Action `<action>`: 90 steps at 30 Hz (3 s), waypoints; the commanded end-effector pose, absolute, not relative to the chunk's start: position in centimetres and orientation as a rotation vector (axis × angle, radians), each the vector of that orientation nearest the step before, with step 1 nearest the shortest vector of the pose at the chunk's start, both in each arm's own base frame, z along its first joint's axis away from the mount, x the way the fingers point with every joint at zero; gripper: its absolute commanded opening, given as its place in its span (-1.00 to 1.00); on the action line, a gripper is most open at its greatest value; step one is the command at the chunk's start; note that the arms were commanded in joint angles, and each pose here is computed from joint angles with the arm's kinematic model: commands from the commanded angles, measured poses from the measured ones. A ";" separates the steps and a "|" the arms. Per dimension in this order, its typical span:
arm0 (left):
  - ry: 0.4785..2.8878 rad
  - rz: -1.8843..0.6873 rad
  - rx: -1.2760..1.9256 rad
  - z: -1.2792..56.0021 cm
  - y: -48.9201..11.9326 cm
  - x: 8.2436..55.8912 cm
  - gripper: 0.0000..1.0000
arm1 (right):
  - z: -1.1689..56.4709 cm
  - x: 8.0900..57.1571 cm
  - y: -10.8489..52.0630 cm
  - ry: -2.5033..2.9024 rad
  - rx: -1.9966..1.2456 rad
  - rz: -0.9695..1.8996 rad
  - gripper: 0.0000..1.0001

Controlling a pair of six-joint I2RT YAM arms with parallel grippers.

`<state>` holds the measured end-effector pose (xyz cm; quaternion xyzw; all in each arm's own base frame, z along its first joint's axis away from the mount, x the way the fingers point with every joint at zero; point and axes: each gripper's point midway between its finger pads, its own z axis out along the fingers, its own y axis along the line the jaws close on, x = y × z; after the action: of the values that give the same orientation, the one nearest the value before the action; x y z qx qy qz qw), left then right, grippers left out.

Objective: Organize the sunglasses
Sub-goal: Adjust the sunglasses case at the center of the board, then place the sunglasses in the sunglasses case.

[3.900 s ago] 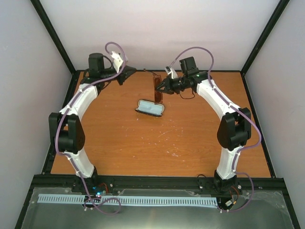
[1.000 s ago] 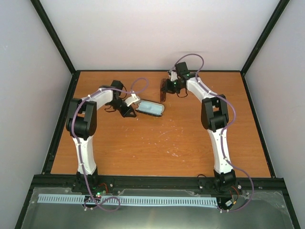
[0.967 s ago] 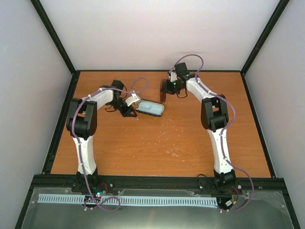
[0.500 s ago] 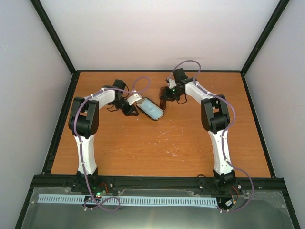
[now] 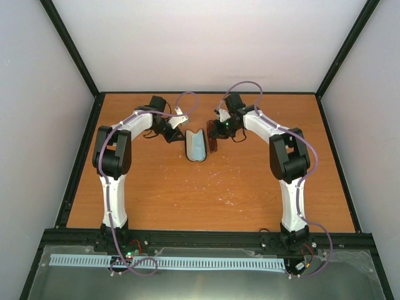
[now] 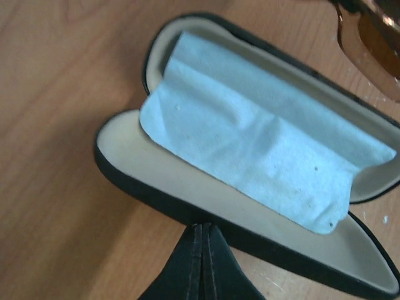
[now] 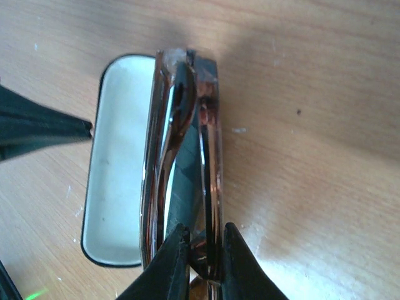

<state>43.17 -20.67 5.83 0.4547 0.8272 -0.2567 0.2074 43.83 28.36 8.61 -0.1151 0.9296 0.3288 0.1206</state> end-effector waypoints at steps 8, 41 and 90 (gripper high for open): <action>2.236 -0.688 1.254 7.0 -21.6 44.9 -0.99 | 17.8 42.9 26.5 2.636 -0.355 0.852 -0.94; 2.196 -0.736 0.943 10.8 -17.8 45.6 -0.99 | 7.9 40.1 33.9 2.973 -0.215 0.796 -0.94; 2.201 -0.762 0.924 10.4 -17.8 45.2 -0.99 | 4.6 42.1 32.6 3.040 -0.159 0.560 -0.45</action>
<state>44.85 -17.65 8.16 0.3481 0.8458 -0.2845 0.2871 41.67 32.47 4.08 -0.0491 0.9799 0.1929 0.0132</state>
